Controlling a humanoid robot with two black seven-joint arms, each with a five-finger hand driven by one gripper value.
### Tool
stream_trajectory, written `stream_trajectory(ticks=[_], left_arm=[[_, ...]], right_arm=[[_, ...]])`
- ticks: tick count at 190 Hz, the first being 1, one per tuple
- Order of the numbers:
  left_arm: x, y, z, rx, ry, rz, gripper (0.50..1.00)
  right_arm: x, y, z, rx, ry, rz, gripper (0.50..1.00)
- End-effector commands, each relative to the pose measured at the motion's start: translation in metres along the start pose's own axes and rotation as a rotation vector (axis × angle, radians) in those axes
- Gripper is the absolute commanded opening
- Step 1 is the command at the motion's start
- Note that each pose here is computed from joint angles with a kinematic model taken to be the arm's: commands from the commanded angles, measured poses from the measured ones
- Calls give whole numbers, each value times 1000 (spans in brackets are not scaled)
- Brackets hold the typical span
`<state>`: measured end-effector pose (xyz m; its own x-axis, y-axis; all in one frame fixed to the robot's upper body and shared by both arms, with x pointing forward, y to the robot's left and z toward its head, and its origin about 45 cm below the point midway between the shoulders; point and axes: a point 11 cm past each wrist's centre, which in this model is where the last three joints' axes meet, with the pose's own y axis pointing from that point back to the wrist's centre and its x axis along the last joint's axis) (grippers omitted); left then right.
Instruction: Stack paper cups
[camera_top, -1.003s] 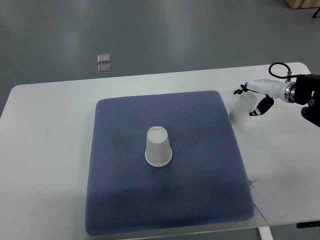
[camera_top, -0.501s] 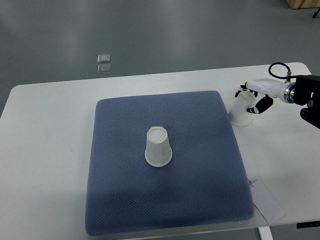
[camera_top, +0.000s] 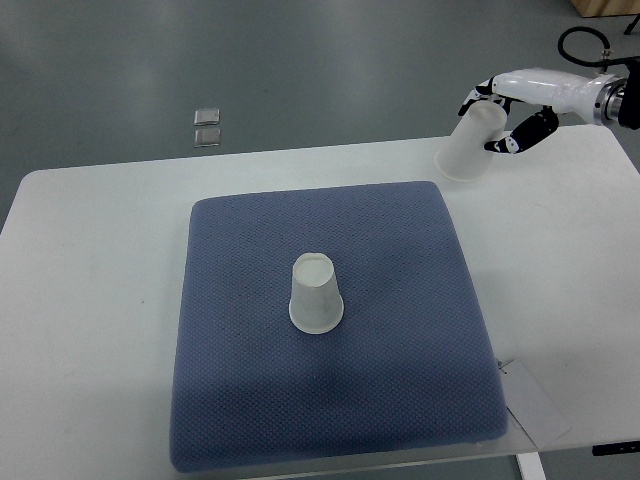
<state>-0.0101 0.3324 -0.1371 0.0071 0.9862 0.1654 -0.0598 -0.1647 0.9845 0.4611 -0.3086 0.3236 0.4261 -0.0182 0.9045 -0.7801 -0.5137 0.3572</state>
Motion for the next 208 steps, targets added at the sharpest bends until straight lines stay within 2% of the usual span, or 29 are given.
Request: stream_trajectory(ticks=[1, 11, 12, 13, 61, 98, 208], left_arm=[[0, 0, 0, 0, 0, 0, 1000], [0, 0, 0, 0, 0, 0, 1000], [0, 0, 0, 0, 0, 0, 1000], [0, 0, 0, 0, 0, 0, 1000], [0, 0, 0, 0, 0, 0, 1000], [0, 0, 0, 0, 0, 0, 1000], [0, 0, 0, 0, 0, 0, 1000]], right_arm=[[16, 0, -37, 101, 28, -11, 541], [16, 0, -37, 101, 29, -11, 541], [16, -2, -57, 154, 40, -35, 541], [16, -2, -62, 167, 43, -41, 543], [6, -17, -128, 334, 71, -124, 547], [5, -22, -162, 412, 97, -193, 549], [-8, -34, -206, 507, 115, -256, 545]])
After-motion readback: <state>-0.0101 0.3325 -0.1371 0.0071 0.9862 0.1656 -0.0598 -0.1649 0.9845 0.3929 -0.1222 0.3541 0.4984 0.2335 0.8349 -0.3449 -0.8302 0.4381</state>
